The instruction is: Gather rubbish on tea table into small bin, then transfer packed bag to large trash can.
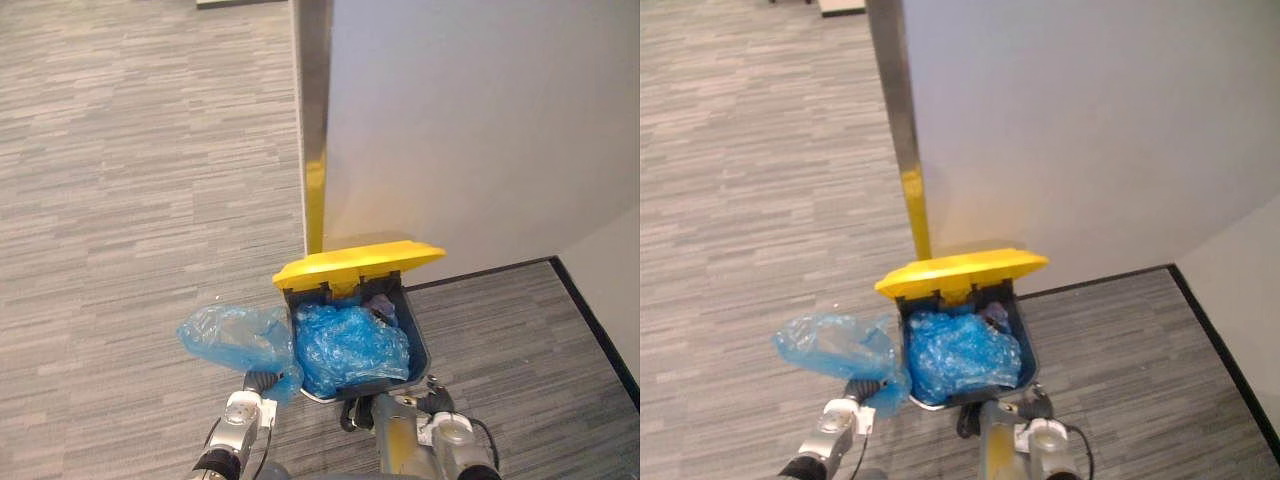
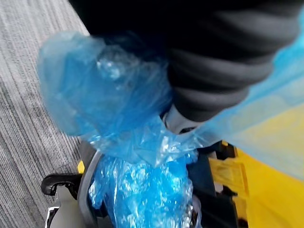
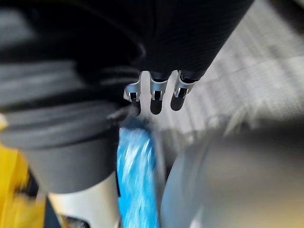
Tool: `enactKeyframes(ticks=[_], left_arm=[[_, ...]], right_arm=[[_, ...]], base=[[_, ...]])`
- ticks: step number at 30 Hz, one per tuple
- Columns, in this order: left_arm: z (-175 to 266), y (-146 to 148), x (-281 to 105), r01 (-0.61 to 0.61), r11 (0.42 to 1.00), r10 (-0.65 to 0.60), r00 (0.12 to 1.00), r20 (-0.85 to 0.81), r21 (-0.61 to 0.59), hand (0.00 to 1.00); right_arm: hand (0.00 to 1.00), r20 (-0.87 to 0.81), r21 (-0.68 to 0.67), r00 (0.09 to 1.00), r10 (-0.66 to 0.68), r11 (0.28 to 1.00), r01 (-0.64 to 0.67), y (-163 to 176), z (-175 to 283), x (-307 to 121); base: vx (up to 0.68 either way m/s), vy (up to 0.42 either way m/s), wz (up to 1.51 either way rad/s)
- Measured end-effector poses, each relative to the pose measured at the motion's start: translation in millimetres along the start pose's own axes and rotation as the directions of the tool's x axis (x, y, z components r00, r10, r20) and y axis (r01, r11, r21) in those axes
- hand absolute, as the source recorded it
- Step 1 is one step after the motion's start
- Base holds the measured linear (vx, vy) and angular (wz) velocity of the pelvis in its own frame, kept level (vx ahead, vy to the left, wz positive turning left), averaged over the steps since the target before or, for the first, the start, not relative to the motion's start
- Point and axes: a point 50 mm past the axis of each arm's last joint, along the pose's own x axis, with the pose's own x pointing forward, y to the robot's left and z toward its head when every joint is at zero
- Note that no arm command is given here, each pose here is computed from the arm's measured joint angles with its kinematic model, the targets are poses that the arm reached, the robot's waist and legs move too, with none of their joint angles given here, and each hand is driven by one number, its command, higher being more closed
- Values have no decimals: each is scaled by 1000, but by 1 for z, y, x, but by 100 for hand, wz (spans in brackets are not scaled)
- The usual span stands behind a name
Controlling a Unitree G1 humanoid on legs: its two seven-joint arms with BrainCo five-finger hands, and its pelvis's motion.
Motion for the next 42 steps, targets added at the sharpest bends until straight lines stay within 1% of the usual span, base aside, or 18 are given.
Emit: enactKeyframes(ticks=[1,3,6,8,12,14,17,19,21,26,28,31,35,38,42], left_arm=[[1,2,1,-4,1000,4,1000,4,5,100],[8,9,2,-18,1000,17,1000,24,18,100],[27,19,4,-44,999,42,994,103,20,100],[47,20,6,-42,999,36,984,177,27,100],[73,18,2,-23,999,31,954,299,-33,100],[82,20,-1,-13,999,25,938,347,-35,100],[86,21,-9,4,997,27,921,389,-77,100],[91,19,-11,20,998,8,909,416,-63,100],[94,14,-12,44,997,-15,904,426,-59,100],[106,8,-17,86,994,-46,876,480,-61,100],[111,7,-19,97,994,-58,866,497,-54,100],[127,-2,-22,145,989,-102,833,544,-36,100],[160,-17,-30,213,977,-161,754,637,-6,100],[194,-28,-44,270,963,-197,646,737,21,100],[212,-39,-58,320,946,-232,562,794,49,100]], right_arm=[[0,27,-13,1000,8,1000,-8,2,10,3],[0,164,-50,986,15,999,-7,0,52,9],[0,329,-68,944,-2,997,26,-8,106,12],[0,394,-75,919,-14,996,47,-12,130,13],[0,475,-80,879,-34,993,82,-24,172,12],[0,522,-54,852,-39,995,79,-25,198,9],[0,604,-10,791,-101,991,134,-50,246,-1],[0,673,44,727,-138,988,147,-62,288,-15],[0,701,79,695,-157,987,143,-67,307,-23],[0,691,119,704,-163,987,111,-67,313,-24],[0,699,117,697,-161,987,111,-66,321,-27],[0,709,136,683,-176,984,113,-71,335,-32],[0,710,155,680,-180,983,98,-71,344,-36],[0,718,164,670,-189,981,101,-71,349,-40],[0,713,161,675,-188,981,104,-71,349,-39]], base=[[18,-92,24],[-62,-73,35],[-154,-161,38],[-230,-90,45],[-276,-78,16],[-195,-70,9],[-12,-36,19],[-64,7,-39],[-44,-3,-8],[-35,35,-1],[13,25,4],[58,6,11],[79,30,1],[59,57,1],[46,37,0]])
